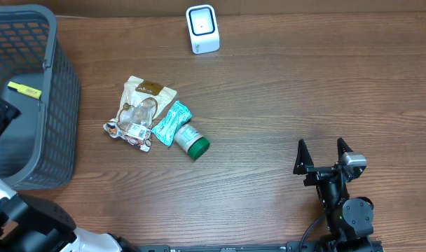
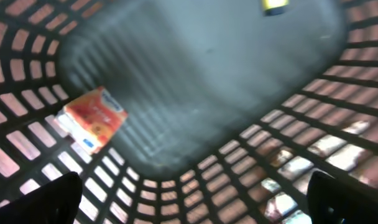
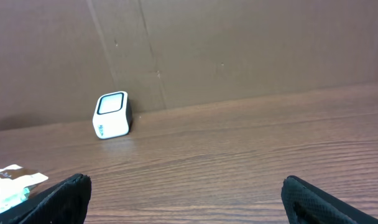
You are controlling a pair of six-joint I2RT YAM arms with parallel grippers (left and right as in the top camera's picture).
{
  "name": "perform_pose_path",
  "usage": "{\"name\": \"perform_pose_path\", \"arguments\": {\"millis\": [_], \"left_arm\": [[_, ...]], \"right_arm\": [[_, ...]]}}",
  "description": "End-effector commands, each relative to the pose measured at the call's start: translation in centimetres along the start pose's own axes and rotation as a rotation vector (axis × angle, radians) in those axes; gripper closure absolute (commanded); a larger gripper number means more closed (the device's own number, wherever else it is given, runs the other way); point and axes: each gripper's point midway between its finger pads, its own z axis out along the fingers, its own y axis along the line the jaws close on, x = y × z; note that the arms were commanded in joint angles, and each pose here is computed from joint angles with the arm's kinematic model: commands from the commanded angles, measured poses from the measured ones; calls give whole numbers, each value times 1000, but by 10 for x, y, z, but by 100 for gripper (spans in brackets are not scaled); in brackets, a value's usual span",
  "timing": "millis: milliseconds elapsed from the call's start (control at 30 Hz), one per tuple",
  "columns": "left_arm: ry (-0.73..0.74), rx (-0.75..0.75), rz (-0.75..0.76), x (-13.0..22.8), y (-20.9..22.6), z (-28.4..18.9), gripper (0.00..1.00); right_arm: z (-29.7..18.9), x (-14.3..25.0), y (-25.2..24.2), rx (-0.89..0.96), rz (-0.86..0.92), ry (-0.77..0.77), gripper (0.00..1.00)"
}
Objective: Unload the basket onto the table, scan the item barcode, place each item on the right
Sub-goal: 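Reach the left gripper into the basket toward the orange packet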
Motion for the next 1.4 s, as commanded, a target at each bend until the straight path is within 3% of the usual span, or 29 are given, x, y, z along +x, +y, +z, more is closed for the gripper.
{"name": "perform_pose_path", "arguments": {"millis": [0, 467, 733, 900, 1067, 1167, 1233, 1300, 1333, 1367], "left_arm": [[6, -92, -34, 4, 20, 16, 0], [32, -306, -79, 34, 68, 99, 0], [22, -327, -117, 44, 76, 119, 2], [-11, -322, -119, 37, 75, 122, 21], [-71, -298, -113, 22, 70, 124, 58], [-99, -282, -112, 15, 66, 124, 66], [-110, -279, -113, 12, 65, 124, 62], [-119, -311, -101, 11, 70, 123, 47], [-123, -335, -93, 10, 75, 122, 33], [-126, -352, -81, 9, 78, 122, 12]], "right_arm": [[1, 3, -3, 15, 4, 2, 0], [1, 3, -3, 15, 4, 2, 0], [1, 3, -3, 15, 4, 1, 0], [1, 3, -3, 15, 4, 2, 0], [1, 3, -3, 15, 4, 1, 0], [1, 3, -3, 15, 4, 2, 0], [1, 3, -3, 15, 4, 2, 0], [1, 3, -3, 15, 4, 2, 0], [1, 3, -3, 15, 4, 2, 0], [1, 3, -3, 15, 4, 1, 0]]}}
